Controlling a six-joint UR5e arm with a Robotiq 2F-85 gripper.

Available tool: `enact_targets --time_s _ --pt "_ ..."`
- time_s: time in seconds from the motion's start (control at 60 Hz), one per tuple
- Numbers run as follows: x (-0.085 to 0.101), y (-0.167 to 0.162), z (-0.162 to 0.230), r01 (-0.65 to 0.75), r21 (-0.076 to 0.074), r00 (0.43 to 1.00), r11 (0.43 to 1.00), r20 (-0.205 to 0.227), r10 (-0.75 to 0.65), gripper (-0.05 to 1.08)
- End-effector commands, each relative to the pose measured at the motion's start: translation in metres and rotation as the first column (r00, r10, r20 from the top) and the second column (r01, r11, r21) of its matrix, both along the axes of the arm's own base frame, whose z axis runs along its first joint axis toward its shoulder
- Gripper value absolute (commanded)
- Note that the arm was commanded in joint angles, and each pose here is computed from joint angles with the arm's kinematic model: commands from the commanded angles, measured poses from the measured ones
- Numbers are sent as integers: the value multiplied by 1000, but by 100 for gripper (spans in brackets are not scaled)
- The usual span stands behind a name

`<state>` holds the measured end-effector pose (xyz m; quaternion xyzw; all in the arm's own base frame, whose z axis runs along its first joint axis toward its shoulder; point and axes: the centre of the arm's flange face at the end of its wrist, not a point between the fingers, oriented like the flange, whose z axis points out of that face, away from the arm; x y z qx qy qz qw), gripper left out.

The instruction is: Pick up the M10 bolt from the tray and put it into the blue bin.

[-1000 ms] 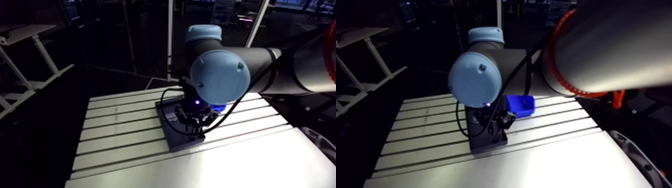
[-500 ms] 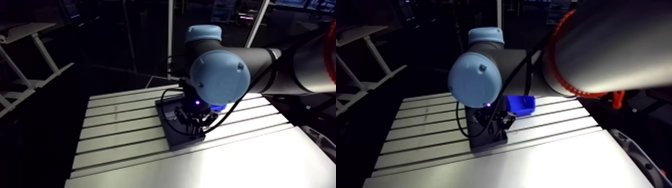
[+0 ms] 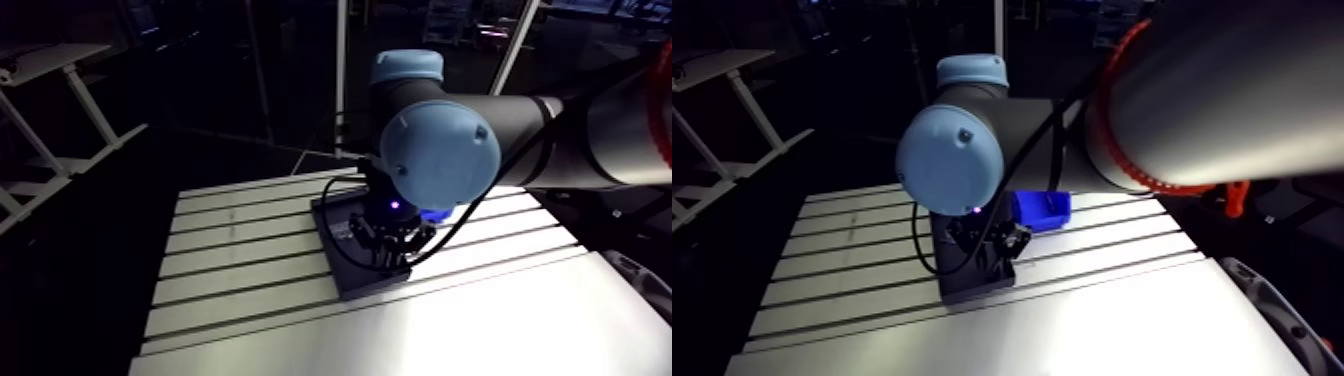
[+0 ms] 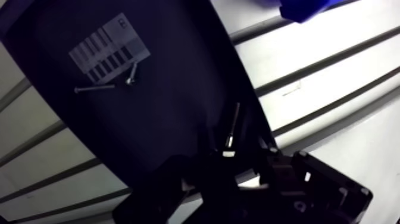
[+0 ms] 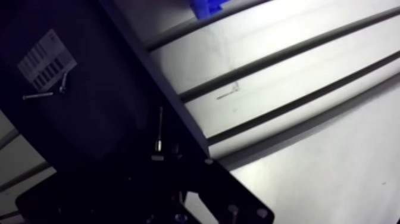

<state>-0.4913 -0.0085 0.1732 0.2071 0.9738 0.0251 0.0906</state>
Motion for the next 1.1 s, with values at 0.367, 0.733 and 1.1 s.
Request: enact_targets --time_s 0.367,0.733,1.1 --pt "-1 0 -2 0 -1 1000 1000 2 0 63" --pt "0 0 -3 0 -2 1000 1000 5 0 66" --pt "0 -1 -3 -1 -2 1000 1000 5 1 71"
